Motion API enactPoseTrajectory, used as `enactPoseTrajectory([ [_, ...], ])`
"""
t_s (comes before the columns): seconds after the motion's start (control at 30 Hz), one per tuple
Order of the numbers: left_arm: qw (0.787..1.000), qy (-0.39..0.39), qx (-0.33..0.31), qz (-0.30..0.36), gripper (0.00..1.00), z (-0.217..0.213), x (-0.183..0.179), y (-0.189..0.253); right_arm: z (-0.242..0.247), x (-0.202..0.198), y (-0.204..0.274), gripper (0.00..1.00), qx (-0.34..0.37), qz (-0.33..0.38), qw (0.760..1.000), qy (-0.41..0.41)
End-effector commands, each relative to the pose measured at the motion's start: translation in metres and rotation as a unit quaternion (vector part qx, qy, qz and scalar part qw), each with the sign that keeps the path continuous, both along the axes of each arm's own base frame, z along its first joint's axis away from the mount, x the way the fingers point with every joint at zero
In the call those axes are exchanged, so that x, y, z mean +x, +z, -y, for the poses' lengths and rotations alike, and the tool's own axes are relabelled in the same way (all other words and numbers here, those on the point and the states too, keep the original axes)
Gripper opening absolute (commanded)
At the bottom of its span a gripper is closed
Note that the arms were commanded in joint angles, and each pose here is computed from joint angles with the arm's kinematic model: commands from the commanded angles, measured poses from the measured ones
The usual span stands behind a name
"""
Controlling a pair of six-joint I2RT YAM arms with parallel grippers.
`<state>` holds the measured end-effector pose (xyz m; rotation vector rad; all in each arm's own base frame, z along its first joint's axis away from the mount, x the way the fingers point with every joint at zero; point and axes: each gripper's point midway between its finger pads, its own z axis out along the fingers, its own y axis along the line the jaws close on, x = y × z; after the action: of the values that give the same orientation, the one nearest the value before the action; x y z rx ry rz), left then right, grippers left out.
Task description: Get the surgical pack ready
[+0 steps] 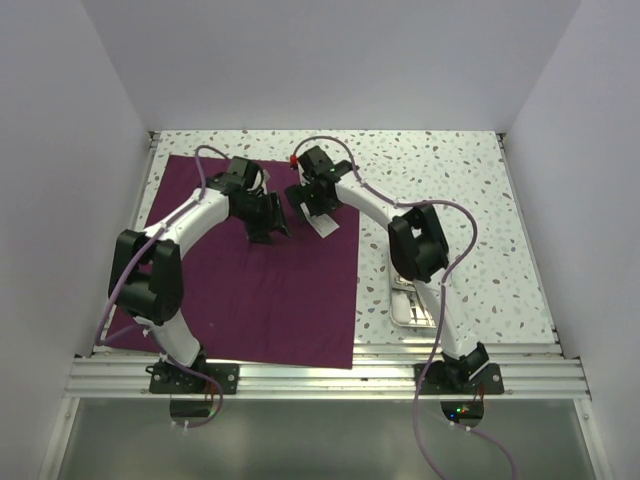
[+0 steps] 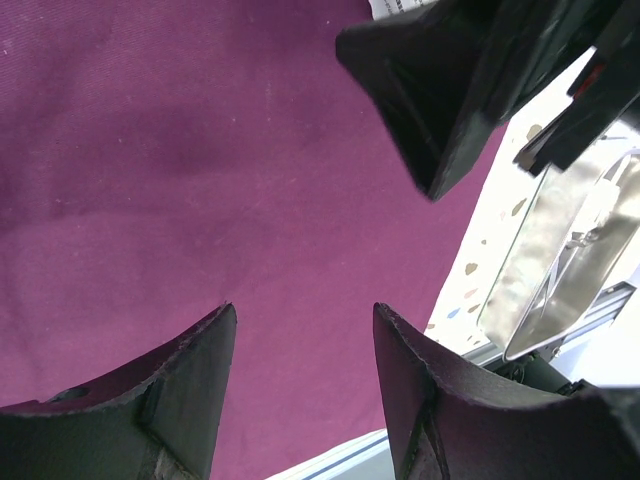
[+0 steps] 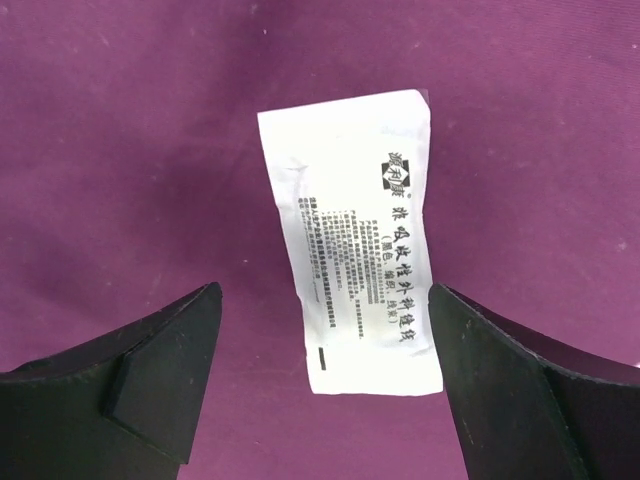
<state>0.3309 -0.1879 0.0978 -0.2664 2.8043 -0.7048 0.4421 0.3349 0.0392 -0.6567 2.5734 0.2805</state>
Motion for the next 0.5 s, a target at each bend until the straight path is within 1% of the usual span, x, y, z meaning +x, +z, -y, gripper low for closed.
enactPoseTrajectory([
  [0.0,0.999,-0.001,-0.013,0.032,0.6,-0.001,0.006,0.02,0.007,0.009,0.015,0.87,-0.031,0.036,0.999,0.0],
  [0.13,0.999,0.002,-0.014,0.032,0.6,-0.004,0.004,0.019,0.012,0.012,0.005,0.86,-0.05,0.037,0.998,-0.002],
  [0.47,0.999,0.005,-0.017,0.031,0.6,-0.009,0.003,0.018,0.016,0.01,-0.013,0.8,-0.066,0.027,0.997,-0.002],
])
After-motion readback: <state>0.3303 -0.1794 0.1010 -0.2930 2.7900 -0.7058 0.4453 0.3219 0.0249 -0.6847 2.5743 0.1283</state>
